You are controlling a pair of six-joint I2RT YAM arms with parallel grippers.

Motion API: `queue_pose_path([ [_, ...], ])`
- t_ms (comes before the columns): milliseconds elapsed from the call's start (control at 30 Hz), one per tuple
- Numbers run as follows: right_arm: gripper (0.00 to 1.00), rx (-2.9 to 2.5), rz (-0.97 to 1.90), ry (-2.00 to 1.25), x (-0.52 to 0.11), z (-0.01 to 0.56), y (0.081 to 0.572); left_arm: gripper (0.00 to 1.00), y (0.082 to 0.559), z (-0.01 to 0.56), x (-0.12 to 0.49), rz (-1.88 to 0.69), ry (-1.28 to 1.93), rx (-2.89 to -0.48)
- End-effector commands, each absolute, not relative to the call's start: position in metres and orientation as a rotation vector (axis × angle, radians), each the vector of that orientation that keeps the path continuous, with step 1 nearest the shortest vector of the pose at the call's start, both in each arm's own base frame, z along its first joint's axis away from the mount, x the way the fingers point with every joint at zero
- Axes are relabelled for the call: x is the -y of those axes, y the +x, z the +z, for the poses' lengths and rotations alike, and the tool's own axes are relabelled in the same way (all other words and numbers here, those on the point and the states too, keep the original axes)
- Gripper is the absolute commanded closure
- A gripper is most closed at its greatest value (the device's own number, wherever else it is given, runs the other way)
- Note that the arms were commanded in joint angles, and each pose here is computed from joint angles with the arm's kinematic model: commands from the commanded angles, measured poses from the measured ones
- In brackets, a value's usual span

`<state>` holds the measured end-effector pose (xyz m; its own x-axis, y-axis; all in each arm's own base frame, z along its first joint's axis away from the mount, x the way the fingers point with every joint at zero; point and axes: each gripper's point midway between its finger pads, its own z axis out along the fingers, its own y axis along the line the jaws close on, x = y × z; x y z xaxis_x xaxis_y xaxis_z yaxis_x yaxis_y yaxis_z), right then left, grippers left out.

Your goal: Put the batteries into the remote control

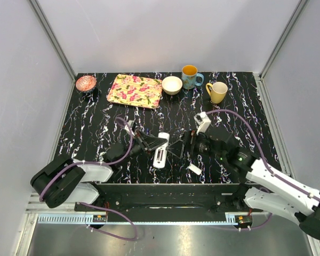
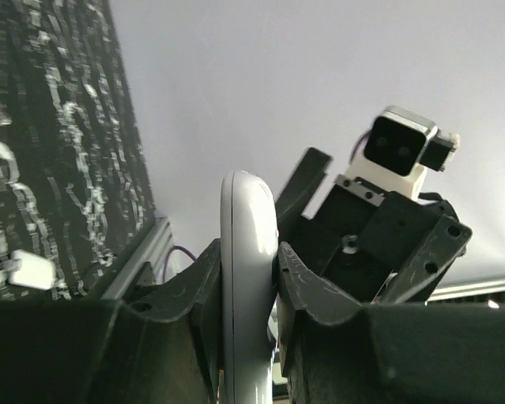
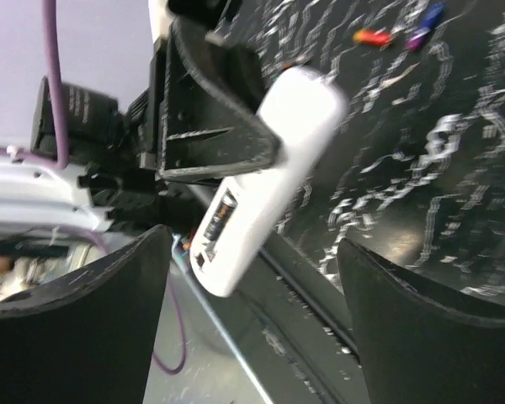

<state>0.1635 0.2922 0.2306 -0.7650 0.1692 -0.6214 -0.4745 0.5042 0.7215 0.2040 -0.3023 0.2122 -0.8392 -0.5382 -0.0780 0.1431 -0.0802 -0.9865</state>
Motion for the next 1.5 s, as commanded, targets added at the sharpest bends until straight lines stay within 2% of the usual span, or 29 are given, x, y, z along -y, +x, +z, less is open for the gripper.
queue_pose_path([
  [0, 0.12, -2.071, 0.821, -0.064, -0.233, 0.217, 0.209, 1.0, 0.188, 0.282, 0.259, -2.048, -0.271, -1.317],
  [133, 0.13, -2.226, 0.452, -0.074, -0.205, 0.172, 0.229, 1.0, 0.197, 0.255, 0.24, -1.921, -0.355, -1.398],
  [300, 0.12, -2.285, 0.252, -0.194, -0.21, 0.148, 0.255, 1.0, 0.196, 0.253, 0.229, -1.806, -0.35, -1.442],
  [600, 0.16, -2.269, 0.526, -0.402, -0.317, 0.154, 0.297, 1.0, 0.199, 0.255, 0.205, -1.719, -0.379, -1.446],
  [767, 0.23, -2.348, 0.555, -0.424, -0.375, 0.114, 0.337, 1.0, 0.197, 0.243, 0.195, -1.711, -0.412, -1.464],
  [967, 0.3, -2.392, 0.544, -0.263, -0.384, 0.09, 0.373, 1.0, 0.192, 0.244, 0.192, -1.727, -0.398, -1.452],
  [1233, 0.38, -2.406, 0.548, -0.308, -0.399, 0.08, 0.385, 1.0, 0.191, 0.246, 0.191, -1.72, -0.379, -1.438],
  [1467, 0.37, -2.407, 0.534, -0.304, -0.399, 0.08, 0.389, 1.0, 0.191, 0.244, 0.192, -1.715, -0.379, -1.444],
])
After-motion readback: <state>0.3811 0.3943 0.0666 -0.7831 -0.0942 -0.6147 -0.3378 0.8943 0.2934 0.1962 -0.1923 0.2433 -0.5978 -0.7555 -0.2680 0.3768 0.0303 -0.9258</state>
